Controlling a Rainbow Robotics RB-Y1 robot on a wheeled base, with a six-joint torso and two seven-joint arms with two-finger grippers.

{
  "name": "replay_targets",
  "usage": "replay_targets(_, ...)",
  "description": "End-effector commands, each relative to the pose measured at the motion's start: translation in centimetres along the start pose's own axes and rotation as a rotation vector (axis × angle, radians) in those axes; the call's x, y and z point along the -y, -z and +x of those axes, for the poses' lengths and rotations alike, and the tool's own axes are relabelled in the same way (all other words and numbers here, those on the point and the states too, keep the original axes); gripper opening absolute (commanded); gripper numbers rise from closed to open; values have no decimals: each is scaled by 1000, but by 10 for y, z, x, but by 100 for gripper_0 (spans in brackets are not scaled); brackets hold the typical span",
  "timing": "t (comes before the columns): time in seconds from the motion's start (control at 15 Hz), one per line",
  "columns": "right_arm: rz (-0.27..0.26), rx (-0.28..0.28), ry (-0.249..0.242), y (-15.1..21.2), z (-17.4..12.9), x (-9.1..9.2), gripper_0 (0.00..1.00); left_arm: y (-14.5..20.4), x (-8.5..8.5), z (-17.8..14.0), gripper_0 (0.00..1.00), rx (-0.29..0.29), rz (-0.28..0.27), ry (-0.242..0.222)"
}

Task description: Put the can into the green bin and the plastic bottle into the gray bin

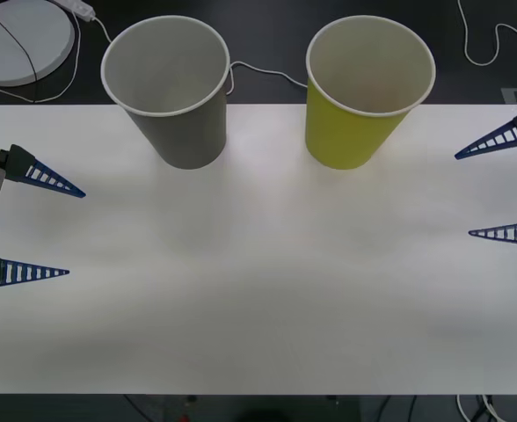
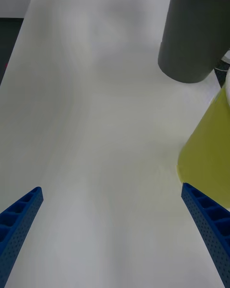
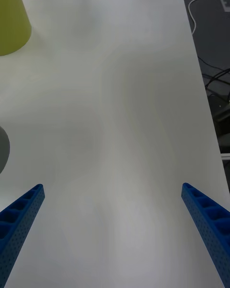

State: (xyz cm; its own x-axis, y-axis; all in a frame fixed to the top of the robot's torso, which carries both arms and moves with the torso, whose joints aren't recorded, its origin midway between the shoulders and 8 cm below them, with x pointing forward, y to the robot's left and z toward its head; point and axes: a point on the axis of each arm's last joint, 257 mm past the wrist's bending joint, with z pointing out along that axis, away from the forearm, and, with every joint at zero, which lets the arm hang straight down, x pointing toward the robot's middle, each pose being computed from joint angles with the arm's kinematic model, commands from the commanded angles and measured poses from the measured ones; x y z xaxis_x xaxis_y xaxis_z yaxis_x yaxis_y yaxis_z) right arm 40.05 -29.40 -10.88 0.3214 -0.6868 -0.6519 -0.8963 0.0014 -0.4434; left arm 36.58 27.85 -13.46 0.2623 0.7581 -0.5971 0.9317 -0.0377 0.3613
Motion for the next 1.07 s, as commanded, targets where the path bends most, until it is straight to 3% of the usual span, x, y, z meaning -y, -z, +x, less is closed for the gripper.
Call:
replay_targets(0.07,-9,-16,12,-15,3,-27,100,0,0,0,100,0,0,0)
replay_targets(0.33,-16,-18,12,-30,2,-57,100,0,0,0,100,0,0,0)
replay_targets(0.67,12,10,-41,-39,1,-69,100,0,0,0,100,0,0,0)
replay_targets(1.07,65,-23,-121,-53,-5,-68,100,0,0,0,100,0,0,0)
